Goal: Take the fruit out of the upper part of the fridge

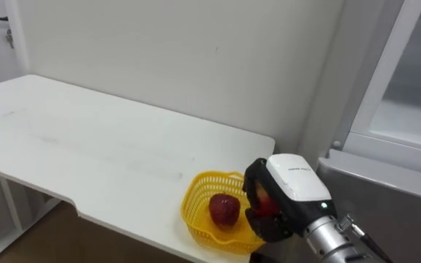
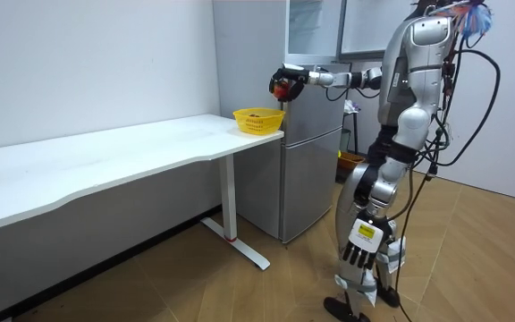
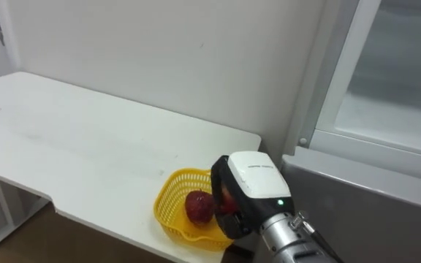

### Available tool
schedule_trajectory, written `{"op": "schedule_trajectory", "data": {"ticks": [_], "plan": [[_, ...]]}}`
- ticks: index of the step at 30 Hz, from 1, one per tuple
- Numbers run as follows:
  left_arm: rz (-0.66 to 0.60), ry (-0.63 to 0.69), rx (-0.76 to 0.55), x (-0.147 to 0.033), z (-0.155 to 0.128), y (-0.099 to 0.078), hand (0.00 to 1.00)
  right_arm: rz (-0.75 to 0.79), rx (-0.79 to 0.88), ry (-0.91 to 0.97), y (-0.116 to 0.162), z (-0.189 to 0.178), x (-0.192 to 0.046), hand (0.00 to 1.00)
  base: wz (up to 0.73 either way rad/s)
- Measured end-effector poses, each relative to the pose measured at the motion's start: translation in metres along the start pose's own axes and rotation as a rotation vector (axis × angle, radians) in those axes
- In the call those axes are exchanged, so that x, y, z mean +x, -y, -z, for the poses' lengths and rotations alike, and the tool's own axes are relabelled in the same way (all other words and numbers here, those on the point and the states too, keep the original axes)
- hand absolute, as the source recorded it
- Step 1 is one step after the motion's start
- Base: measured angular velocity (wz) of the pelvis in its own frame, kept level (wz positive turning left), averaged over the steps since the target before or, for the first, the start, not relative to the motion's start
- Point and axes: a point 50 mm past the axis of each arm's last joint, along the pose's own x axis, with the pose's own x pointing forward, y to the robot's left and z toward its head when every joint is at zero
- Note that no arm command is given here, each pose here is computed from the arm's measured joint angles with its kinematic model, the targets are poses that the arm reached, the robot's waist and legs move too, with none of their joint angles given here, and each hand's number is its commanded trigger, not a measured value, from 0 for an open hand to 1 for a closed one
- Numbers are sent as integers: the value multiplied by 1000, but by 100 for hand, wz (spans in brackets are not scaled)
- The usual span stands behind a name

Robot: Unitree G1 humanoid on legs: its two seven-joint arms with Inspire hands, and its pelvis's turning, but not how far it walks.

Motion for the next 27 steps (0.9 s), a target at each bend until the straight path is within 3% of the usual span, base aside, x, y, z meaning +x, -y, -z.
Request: {"op": "schedule_trajectory", "data": {"ticks": [27], "plan": [[-1, 13, 3, -1, -4, 0, 0, -3, 32, -37, 0, 3, 0, 100, 0]]}}
